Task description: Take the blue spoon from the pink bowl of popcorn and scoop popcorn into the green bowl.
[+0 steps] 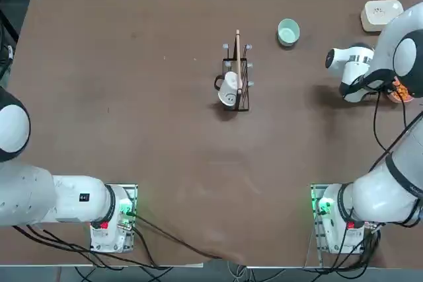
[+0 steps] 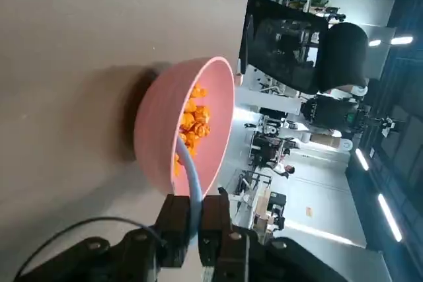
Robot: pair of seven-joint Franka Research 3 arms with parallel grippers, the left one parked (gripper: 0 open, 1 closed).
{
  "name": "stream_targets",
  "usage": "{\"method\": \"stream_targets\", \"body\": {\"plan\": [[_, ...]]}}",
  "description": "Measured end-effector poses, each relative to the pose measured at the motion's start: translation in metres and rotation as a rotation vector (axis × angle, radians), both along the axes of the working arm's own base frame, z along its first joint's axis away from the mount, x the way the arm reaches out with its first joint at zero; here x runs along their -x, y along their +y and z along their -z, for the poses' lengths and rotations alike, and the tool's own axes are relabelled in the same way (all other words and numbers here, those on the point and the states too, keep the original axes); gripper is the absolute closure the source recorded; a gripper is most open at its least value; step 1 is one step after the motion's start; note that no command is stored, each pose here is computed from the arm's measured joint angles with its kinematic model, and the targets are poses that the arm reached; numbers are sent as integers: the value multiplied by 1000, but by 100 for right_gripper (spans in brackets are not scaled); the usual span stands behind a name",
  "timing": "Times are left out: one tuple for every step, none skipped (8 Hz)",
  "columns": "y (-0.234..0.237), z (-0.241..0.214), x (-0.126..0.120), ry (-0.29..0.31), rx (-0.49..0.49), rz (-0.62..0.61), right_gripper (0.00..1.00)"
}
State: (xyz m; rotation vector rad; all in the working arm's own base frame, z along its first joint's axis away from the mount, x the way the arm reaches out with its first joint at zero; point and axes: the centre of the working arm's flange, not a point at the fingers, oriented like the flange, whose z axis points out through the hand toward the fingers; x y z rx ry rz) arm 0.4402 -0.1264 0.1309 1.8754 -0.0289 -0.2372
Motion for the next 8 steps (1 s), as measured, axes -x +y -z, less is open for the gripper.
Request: {"method": "stream_targets", "body": {"plan": [[-1,-1,0,2,8,4,89],[-5,-2,1,9,32,11,89],[-10,-6,2,16,69,20,89],[-13,-12,-1,16,108,32,89],[-17,-18,-5,14,145,44,89],[-19,-25,-10,8,181,54,89],[-16,-31,-16,-2,203,53,89],[-8,-35,-23,-13,214,44,89]]}}
